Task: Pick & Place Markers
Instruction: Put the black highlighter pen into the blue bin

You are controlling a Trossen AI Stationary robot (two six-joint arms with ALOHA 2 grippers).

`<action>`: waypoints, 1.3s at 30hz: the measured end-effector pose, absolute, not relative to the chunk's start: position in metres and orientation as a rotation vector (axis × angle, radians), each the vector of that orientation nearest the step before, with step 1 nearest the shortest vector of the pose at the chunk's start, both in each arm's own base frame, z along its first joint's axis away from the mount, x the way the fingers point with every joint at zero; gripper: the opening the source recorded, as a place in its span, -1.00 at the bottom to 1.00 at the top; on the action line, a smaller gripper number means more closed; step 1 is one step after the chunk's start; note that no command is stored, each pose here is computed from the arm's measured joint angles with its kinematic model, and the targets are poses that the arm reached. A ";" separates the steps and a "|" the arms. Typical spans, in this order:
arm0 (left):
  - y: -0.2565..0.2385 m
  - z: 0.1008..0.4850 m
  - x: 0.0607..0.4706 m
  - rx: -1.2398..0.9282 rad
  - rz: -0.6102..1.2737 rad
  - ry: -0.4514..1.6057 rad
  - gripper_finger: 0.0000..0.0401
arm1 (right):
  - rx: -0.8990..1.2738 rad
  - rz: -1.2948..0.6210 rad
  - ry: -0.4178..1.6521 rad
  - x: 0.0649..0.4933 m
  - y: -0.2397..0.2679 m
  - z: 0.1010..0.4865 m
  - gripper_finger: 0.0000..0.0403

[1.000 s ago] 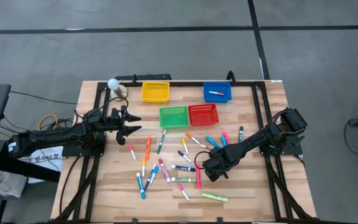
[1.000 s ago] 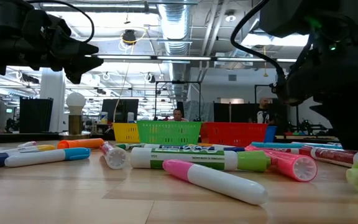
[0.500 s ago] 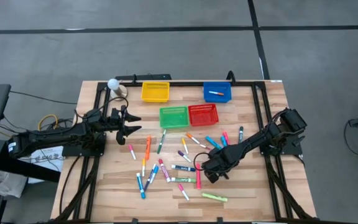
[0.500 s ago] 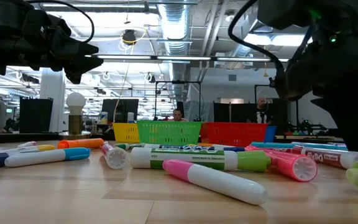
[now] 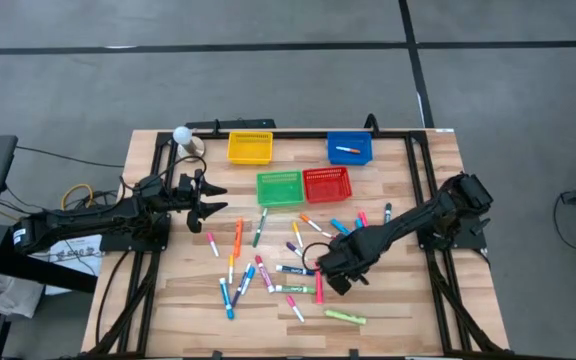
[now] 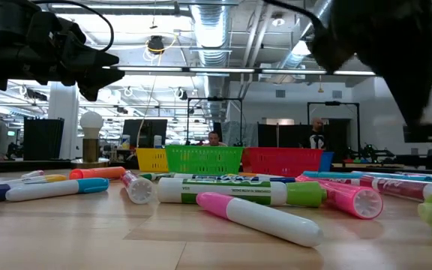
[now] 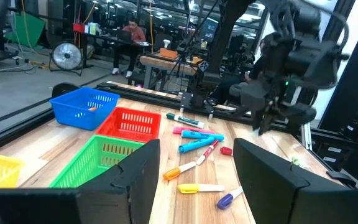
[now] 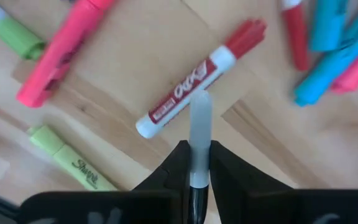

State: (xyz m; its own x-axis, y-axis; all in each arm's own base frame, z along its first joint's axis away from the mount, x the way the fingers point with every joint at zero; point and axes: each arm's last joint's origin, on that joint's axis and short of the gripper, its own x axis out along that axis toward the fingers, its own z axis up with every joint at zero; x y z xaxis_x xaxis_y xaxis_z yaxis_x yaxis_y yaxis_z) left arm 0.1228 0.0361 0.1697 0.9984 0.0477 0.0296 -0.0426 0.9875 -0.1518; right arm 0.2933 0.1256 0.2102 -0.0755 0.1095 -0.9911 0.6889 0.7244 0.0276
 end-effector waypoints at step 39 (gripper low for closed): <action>0.036 0.170 0.123 -0.152 0.045 -0.034 0.02 | -0.021 -0.504 1.460 0.266 -0.149 0.329 -0.79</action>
